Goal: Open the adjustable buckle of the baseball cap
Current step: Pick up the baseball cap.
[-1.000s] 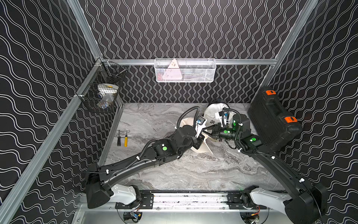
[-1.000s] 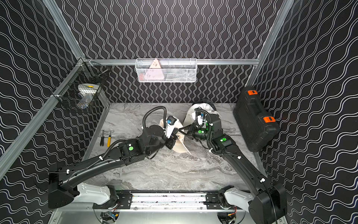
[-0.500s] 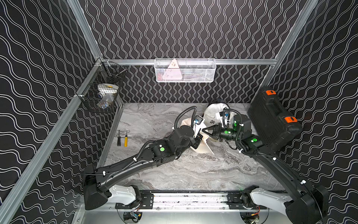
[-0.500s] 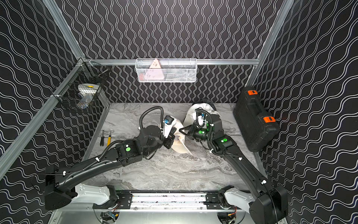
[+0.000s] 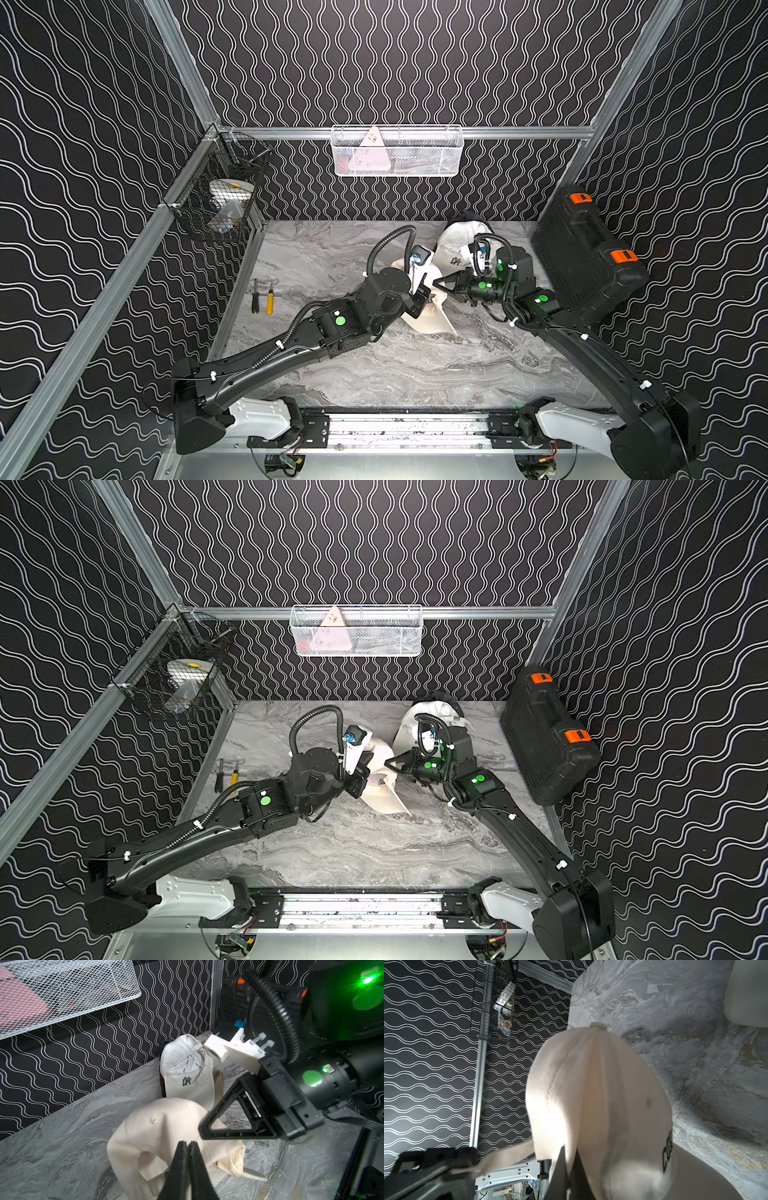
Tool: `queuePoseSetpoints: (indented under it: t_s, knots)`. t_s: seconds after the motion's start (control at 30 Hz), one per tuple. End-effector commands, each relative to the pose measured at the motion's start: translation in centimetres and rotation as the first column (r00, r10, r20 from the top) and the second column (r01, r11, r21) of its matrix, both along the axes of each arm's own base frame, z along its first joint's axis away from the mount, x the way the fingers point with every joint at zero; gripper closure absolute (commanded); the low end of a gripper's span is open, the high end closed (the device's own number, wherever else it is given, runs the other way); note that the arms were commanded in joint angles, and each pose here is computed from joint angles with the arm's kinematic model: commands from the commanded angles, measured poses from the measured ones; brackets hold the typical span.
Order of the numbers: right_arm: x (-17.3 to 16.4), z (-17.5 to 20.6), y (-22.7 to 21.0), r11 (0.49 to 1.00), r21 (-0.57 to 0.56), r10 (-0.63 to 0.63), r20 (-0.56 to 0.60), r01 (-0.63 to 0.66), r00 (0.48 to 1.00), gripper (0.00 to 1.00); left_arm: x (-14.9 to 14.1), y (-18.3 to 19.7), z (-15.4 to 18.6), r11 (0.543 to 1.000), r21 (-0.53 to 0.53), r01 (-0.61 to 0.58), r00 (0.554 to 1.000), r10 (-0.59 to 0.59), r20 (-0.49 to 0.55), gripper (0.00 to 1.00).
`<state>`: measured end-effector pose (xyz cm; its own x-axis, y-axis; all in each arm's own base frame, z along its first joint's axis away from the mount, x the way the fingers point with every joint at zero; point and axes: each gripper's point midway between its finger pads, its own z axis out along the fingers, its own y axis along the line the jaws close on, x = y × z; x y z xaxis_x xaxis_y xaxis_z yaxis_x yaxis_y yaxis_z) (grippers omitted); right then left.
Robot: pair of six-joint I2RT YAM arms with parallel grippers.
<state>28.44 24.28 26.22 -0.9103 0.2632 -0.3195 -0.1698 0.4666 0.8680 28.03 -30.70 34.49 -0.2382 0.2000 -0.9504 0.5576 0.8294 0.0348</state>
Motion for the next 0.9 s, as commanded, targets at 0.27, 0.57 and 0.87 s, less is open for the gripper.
queuePoseSetpoints:
  t_s: [0.27,0.57,0.87]
  knots:
    - [0.5,-2.8,0.2,0.995,-0.094,0.041,-0.026,-0.044,0.999,0.78,-0.5,-0.3,0.9,0.999,-0.020,0.030,0.999,-0.030,-0.022,1.00]
    - [-0.4,-1.4,-0.7,0.985,-0.160,0.066,0.051,-0.057,0.997,0.50,-0.4,-0.3,0.8,1.000,-0.007,0.021,0.999,-0.021,-0.032,1.00]
    - [-2.7,0.1,-3.3,0.922,-0.387,0.082,0.252,0.023,0.964,0.41,0.0,-0.4,0.8,1.000,-0.002,0.005,0.999,-0.005,-0.040,1.00]
